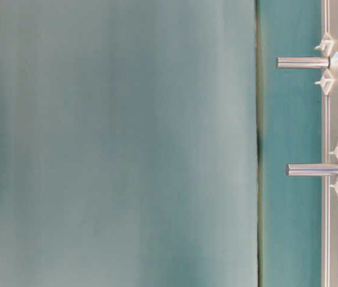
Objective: Find the location of the shaft and insert the large gear.
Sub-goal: 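Move the left gripper over the blue gear's hub and lower it, then close the left gripper on the blue gear's hub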
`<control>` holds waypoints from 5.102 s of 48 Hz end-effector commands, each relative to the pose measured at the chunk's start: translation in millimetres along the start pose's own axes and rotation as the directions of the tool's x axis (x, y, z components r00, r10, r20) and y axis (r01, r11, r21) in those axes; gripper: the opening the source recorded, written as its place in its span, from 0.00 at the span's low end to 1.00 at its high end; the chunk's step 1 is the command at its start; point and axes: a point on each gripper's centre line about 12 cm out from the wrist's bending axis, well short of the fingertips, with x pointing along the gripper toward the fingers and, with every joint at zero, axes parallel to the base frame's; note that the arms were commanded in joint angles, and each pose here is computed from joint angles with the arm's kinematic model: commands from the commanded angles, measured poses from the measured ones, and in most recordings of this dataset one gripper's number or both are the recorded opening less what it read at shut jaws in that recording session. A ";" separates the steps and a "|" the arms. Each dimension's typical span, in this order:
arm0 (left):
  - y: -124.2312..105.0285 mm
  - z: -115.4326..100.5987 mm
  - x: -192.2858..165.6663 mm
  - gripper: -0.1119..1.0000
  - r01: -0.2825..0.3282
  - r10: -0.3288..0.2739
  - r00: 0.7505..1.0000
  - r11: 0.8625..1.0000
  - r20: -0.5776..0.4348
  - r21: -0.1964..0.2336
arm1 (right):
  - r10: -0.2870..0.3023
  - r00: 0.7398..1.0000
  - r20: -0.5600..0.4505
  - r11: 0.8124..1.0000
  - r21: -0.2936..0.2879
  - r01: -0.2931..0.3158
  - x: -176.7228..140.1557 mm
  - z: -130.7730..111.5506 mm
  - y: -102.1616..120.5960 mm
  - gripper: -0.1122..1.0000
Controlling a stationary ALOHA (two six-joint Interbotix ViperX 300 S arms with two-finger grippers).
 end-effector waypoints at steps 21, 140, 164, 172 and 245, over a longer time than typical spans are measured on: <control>-13.4 15.6 53.4 0.11 0.036 -0.032 0.981 0.999 -0.192 0.017 | 0.001 1.000 -0.008 1.000 0.014 0.000 0.3 1.3 0.5 0.11; -42.0 6.2 199.3 0.11 0.070 -0.014 0.726 0.996 -0.688 0.054 | -0.015 0.999 -0.033 1.000 0.017 0.015 -10.9 -14.7 -4.1 0.11; -41.9 3.5 199.6 0.14 0.094 -0.014 0.726 0.993 -0.688 0.078 | -0.015 0.999 -0.035 1.000 0.016 0.015 -10.9 -14.9 -4.2 0.11; -42.1 4.0 201.2 0.38 0.096 -0.017 0.740 0.992 -0.672 0.080 | -0.015 0.999 -0.038 1.000 0.016 0.016 -11.0 -16.1 -4.4 0.11; -33.6 -18.5 215.0 0.94 0.067 -0.005 0.709 0.996 -0.705 0.060 | -0.019 0.998 -0.067 1.000 0.017 0.020 -11.7 -22.6 -5.3 0.11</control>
